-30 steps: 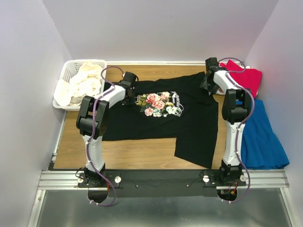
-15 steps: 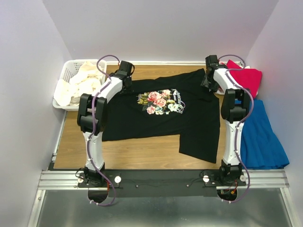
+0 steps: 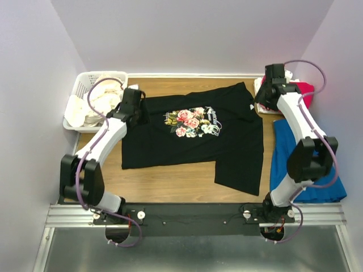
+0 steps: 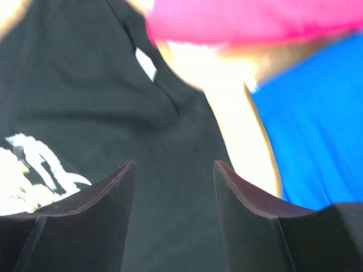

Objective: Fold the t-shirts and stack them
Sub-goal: Fold the flattened tshirt in 1/3 of the way, then grap the side of the flattened tshirt closest away from the robot with both arms

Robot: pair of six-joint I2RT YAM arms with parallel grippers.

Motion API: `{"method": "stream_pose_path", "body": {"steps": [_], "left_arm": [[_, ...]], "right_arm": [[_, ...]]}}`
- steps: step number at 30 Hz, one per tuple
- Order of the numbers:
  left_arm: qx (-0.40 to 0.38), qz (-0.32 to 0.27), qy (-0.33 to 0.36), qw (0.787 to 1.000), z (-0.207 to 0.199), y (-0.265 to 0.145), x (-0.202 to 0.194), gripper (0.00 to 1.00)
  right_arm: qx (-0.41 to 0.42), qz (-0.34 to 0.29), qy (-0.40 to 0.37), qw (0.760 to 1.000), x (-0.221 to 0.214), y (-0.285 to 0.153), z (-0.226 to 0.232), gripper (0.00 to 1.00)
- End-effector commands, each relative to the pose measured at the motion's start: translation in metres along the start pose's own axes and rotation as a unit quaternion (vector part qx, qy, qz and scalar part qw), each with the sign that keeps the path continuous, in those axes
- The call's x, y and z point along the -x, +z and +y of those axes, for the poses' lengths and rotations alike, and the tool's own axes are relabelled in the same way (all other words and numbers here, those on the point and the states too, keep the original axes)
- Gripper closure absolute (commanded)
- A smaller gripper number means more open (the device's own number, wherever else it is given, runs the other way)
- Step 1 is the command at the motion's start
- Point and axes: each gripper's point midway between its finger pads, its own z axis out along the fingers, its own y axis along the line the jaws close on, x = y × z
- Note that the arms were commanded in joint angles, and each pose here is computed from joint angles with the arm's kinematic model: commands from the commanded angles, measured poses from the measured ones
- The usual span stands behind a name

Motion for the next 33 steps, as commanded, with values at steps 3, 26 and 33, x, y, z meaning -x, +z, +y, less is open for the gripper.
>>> {"method": "stream_pose_path", "body": {"steps": [3, 26, 33], "left_arm": [[0.014, 0.023, -0.062, 0.998, 0.027, -0.040, -0.063, 0.42], [0.182, 0.021, -0.298, 0.937, 0.082, -0.072, -0.134, 0.46], [0.260, 0.020, -0.294, 0.919, 0.107, -0.061, -0.156, 0.46]], "right_arm": [[0.023, 0.043, 0.006, 0.999, -0.074, -0.048, -0.034, 0.35], [0.099, 0.103, -0.031, 0.989, -0.159, -0.071, -0.051, 0.35], [0.113, 0.108, -0.024, 0.987, -0.165, -0.068, -0.046, 0.35]]}}
